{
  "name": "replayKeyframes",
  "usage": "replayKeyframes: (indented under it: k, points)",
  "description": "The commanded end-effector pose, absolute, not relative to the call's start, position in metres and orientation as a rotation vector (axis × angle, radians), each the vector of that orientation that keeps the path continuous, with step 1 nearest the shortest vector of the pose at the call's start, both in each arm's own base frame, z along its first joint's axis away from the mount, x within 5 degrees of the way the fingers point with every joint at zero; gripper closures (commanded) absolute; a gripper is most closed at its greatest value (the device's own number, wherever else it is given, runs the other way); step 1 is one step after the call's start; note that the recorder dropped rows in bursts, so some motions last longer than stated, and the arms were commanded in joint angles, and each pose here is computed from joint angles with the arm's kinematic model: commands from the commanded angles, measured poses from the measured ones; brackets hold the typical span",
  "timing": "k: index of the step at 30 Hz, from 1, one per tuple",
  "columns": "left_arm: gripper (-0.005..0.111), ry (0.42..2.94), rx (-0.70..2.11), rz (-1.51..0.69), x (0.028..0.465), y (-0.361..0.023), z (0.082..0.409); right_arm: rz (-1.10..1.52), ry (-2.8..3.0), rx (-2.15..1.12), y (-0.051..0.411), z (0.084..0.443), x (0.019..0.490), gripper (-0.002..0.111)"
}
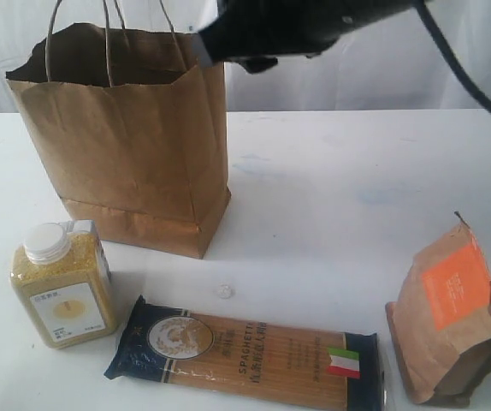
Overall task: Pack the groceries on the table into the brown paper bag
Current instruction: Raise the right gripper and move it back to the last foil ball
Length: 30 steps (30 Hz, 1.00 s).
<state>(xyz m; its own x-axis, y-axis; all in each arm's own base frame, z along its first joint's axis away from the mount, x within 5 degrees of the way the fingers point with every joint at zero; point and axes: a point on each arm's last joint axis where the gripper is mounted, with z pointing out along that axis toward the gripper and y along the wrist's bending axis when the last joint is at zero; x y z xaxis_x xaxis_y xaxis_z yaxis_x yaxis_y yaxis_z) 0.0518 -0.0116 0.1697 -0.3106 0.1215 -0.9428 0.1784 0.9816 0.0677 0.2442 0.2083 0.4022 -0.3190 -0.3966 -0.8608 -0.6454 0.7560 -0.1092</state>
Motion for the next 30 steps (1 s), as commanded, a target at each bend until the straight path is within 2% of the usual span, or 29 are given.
replayKeyframes:
  k: [1,8,9,11,15,30]
  points:
    - [0.107,1.887,0.212,-0.055,0.052,-0.011,0.169,0.314,2.083,-0.805,0.198,0.358,0.234,0.059]
    - [0.107,1.887,0.212,-0.055,0.052,-0.011,0.169,0.333,2.293,-0.827,0.218,0.272,0.251,0.058]
    - [0.107,1.887,0.212,-0.055,0.052,-0.011,0.169,0.327,2.309,-0.832,0.221,0.264,0.254,0.057]
    - [0.107,1.887,0.212,-0.055,0.052,-0.011,0.169,0.32,2.418,-0.813,0.232,0.225,0.266,0.05]
    - [0.107,1.887,0.212,-0.055,0.052,-0.011,0.169,0.295,2.539,-0.798,0.239,0.184,0.273,0.046]
    - [0.107,1.887,0.212,-0.055,0.052,-0.011,0.169,0.269,2.711,-0.869,0.273,0.168,0.287,0.046]
